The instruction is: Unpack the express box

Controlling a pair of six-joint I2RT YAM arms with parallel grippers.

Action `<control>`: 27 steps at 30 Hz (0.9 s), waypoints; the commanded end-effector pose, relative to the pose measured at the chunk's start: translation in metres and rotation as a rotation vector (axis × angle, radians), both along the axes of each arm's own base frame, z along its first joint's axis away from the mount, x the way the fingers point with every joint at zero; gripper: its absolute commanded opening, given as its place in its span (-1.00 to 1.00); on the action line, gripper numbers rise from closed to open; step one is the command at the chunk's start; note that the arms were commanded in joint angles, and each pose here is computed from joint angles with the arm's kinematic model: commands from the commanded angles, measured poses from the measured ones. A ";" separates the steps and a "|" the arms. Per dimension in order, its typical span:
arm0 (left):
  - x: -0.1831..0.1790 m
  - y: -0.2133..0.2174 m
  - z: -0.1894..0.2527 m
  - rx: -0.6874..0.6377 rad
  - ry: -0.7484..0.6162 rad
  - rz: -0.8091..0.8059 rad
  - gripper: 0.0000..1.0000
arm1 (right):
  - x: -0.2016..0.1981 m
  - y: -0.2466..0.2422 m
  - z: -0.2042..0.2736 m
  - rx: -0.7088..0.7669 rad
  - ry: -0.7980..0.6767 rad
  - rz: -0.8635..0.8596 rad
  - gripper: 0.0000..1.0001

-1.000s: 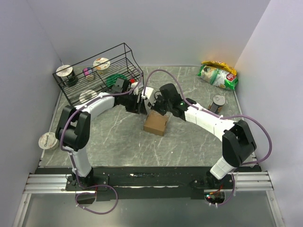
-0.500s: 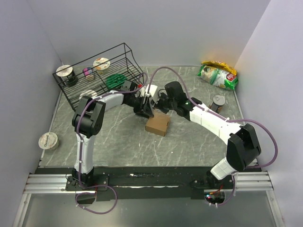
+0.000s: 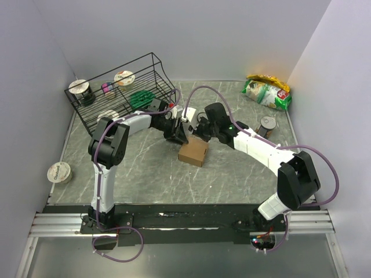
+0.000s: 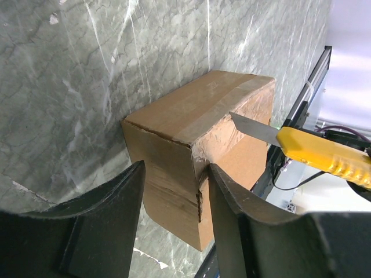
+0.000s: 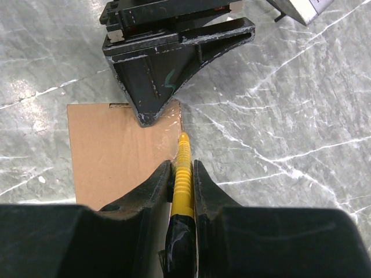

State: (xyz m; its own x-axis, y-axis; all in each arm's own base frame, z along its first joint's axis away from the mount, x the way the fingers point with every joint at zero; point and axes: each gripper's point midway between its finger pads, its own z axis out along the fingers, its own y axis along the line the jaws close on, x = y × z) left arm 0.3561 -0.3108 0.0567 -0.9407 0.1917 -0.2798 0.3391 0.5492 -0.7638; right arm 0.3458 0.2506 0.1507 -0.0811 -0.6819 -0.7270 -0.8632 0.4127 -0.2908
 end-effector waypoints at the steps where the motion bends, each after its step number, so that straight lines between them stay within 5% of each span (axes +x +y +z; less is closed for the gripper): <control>1: -0.002 0.003 -0.018 0.061 0.001 0.016 0.04 | 0.002 0.003 0.023 0.045 -0.058 0.011 -1.00; 27: -0.003 0.004 -0.022 0.066 0.007 0.018 0.02 | 0.007 0.009 0.041 0.090 -0.079 -0.009 -1.00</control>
